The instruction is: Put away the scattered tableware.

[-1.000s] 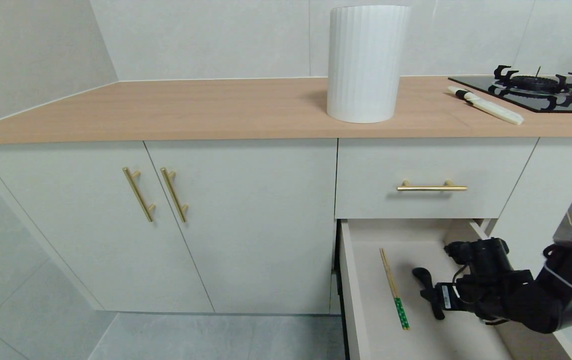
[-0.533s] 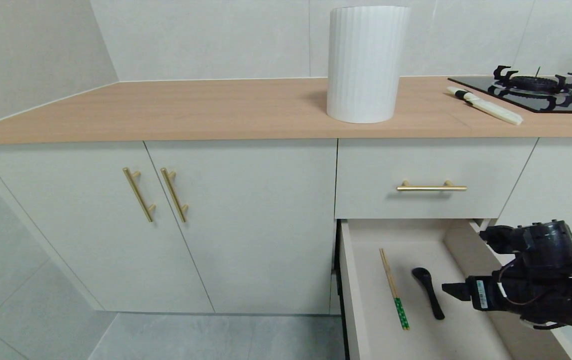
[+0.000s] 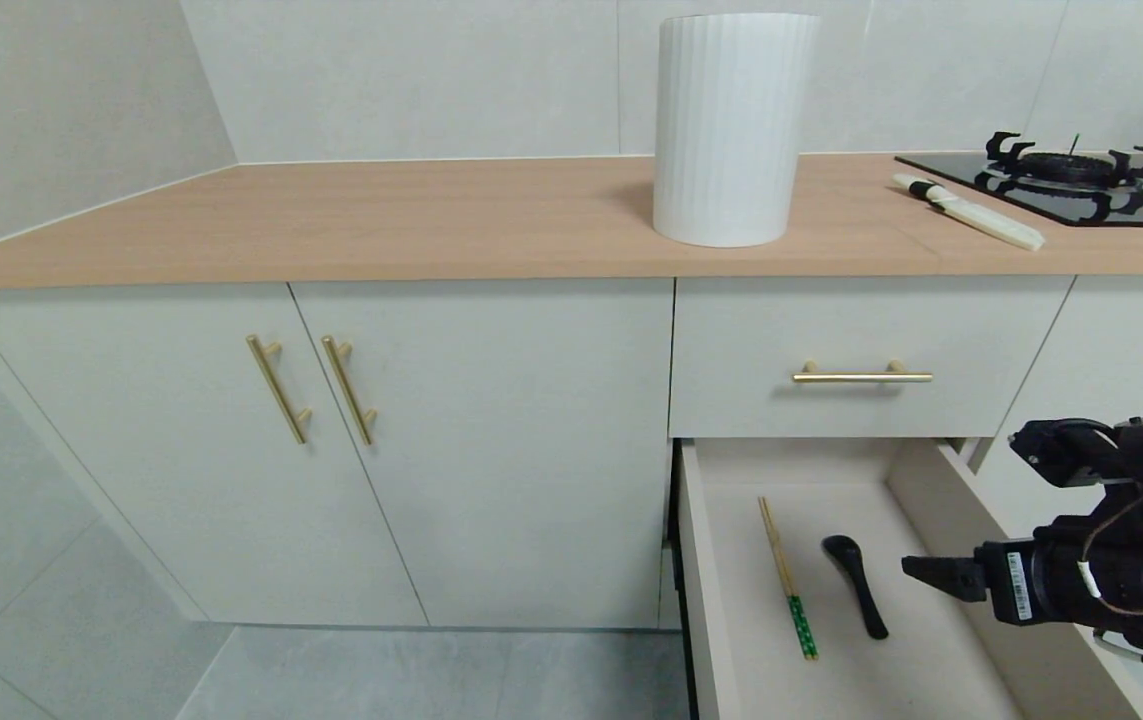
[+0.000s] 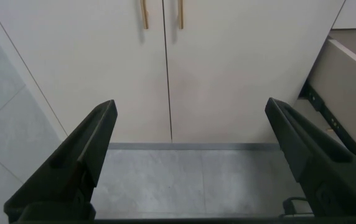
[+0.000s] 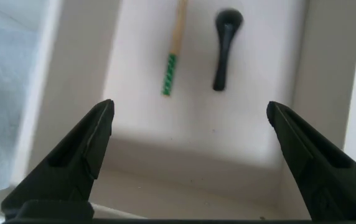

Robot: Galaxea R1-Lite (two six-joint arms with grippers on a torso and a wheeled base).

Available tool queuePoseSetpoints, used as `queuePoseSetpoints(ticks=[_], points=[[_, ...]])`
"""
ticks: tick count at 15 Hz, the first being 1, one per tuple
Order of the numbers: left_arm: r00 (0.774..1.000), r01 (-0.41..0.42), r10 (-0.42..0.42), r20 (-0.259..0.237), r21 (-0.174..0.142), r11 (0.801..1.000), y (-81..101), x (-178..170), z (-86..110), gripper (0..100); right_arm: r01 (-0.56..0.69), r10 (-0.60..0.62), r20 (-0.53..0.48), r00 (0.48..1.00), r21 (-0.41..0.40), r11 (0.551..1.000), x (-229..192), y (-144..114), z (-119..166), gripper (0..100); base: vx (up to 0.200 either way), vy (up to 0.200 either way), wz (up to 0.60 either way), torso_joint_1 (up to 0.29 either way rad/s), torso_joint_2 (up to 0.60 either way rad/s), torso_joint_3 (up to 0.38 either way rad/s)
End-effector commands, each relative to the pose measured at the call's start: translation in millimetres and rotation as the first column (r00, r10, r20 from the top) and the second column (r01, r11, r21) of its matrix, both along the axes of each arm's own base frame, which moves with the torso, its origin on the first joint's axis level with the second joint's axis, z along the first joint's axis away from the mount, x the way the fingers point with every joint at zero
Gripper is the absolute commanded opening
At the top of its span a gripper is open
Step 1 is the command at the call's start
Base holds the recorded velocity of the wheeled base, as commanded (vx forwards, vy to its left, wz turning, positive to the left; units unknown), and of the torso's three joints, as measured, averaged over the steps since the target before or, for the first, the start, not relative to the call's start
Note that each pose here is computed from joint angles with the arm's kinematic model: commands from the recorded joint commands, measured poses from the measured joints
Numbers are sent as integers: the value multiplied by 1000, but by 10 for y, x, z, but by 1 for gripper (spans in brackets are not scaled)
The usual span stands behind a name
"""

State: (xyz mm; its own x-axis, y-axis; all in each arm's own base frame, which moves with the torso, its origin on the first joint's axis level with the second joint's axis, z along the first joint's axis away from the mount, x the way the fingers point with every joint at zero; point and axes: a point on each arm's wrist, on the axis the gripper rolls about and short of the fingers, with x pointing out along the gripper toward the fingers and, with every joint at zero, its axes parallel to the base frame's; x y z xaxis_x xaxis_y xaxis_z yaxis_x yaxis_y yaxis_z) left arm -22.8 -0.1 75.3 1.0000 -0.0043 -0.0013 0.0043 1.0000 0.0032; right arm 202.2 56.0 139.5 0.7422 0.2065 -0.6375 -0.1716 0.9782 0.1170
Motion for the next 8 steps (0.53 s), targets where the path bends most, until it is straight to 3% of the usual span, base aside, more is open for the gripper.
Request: queuePoseSetpoints(ticks=[1, 8], points=[[1000, 0, 0, 0, 0, 1000, 0, 0, 0, 100, -7, 7, 19, 1000, 5, 1000, -31, 7, 39, 100, -200, 0, 0, 2, 7, 2], [1000, 0, 0, 0, 0, 1000, 0, 0, 0, 100, -52, 52, -11, 999, -8, 999, -71, 96, -9, 100, -200, 0, 0, 4, 3, 0]])
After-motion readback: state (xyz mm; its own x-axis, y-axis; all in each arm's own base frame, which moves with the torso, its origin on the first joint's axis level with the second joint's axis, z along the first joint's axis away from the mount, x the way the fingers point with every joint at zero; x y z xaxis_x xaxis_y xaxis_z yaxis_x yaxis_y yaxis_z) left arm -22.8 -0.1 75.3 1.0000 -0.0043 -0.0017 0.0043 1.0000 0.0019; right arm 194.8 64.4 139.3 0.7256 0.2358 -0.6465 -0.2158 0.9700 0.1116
